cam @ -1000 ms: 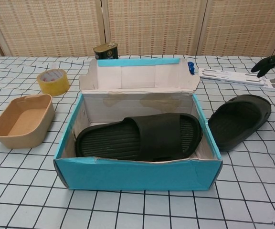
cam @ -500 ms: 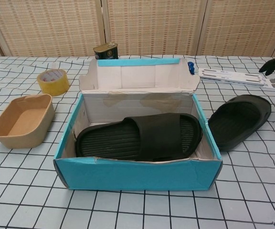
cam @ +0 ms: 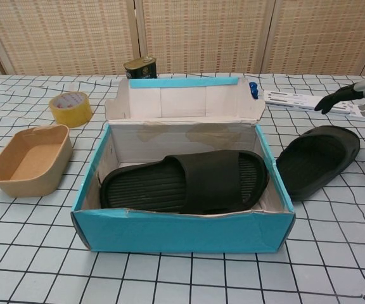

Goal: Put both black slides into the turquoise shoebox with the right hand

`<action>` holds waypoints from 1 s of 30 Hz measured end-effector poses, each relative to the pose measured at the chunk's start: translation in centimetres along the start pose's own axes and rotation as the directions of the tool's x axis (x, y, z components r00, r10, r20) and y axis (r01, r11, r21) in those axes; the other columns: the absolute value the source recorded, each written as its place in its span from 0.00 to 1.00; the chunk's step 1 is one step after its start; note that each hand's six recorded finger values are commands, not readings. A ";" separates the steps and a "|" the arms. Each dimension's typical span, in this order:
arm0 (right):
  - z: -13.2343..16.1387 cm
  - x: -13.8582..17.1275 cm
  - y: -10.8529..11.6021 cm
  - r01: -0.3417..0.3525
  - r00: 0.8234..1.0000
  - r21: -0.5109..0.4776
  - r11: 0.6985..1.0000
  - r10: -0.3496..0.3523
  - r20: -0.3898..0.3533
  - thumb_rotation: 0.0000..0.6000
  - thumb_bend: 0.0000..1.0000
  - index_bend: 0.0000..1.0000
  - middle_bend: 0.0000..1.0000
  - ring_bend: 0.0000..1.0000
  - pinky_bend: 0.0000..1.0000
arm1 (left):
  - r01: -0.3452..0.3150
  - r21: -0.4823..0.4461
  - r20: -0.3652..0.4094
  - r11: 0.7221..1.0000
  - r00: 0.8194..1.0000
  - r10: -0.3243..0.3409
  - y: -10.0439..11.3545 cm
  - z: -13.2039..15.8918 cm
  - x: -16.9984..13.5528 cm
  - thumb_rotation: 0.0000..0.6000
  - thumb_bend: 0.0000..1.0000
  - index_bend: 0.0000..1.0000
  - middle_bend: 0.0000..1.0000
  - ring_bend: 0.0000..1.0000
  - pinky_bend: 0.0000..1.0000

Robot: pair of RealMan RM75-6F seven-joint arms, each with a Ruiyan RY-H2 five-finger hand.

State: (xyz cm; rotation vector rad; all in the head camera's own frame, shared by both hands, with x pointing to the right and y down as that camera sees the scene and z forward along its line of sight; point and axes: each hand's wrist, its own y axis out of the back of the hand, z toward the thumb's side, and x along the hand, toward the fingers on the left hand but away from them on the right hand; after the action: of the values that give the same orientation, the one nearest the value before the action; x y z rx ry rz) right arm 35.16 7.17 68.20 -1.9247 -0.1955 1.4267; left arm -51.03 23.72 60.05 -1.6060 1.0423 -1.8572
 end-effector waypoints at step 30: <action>-0.7 -3.4 -3.0 -0.056 0.998 -0.007 0.998 0.056 -0.040 1.00 0.04 0.11 0.12 0.00 0.02 | 0.010 0.010 -0.007 1.000 1.000 -0.010 -0.3 0.0 -0.1 1.00 0.36 0.13 0.04 0.09 0.31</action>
State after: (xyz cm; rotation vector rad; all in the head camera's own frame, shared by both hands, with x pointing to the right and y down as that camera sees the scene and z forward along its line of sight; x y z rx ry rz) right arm 35.32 7.33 72.77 -1.9772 -0.1294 1.4243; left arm -51.01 23.97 60.17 -1.6027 1.0276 -1.8729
